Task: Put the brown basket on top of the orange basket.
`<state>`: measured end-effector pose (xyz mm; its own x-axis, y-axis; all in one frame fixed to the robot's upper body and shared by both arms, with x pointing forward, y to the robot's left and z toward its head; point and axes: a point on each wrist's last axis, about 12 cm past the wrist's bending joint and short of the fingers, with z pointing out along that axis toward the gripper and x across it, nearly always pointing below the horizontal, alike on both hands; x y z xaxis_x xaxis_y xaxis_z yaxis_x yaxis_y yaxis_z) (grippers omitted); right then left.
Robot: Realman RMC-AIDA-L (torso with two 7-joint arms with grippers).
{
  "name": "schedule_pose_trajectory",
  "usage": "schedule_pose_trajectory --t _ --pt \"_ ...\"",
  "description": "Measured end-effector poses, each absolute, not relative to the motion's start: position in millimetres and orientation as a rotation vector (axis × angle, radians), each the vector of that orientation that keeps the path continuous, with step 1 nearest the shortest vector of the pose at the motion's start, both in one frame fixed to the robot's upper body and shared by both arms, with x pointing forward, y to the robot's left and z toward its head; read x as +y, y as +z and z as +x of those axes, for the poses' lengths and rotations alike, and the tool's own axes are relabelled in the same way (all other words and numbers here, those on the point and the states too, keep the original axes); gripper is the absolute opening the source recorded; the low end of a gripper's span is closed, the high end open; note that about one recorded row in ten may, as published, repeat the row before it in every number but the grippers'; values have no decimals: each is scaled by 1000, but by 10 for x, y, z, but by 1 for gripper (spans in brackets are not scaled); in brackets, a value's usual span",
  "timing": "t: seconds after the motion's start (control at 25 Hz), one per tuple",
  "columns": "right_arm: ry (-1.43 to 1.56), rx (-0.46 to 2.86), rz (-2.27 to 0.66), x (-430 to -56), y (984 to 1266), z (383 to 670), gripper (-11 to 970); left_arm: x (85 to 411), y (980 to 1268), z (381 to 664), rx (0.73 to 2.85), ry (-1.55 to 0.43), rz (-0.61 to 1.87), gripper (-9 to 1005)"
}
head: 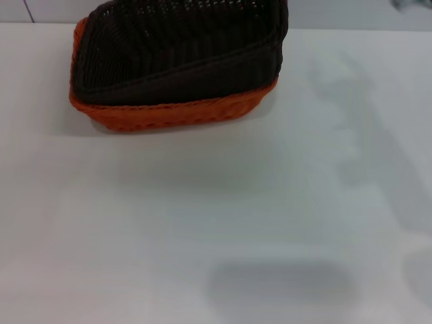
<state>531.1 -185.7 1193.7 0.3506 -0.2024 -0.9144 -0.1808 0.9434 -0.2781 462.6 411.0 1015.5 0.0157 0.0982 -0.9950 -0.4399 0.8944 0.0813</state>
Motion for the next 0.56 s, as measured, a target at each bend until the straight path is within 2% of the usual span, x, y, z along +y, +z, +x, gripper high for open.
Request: schedule_pose_trajectory --t 0.08,0.12,0.16,0.32,0.56 --pt "-19 1240 -230 -2082 11693 5241 617 4125 10162 4620 1496 433 -290 842" --pt "-5 1248 -79 -2330 11433 5147 617 4146 10174 4596 1482 441 -302 842" --pt "-5 1248 -79 -2330 11433 5147 617 4146 10174 4596 1482 441 -302 842" --pt "-6 1204 186 -2811 10825 4924 617 4162 10197 4545 1446 432 -323 842" --pt "-82 1151 75 -2858 10647 4794 617 4180 10219 4523 1417 412 -352 842"
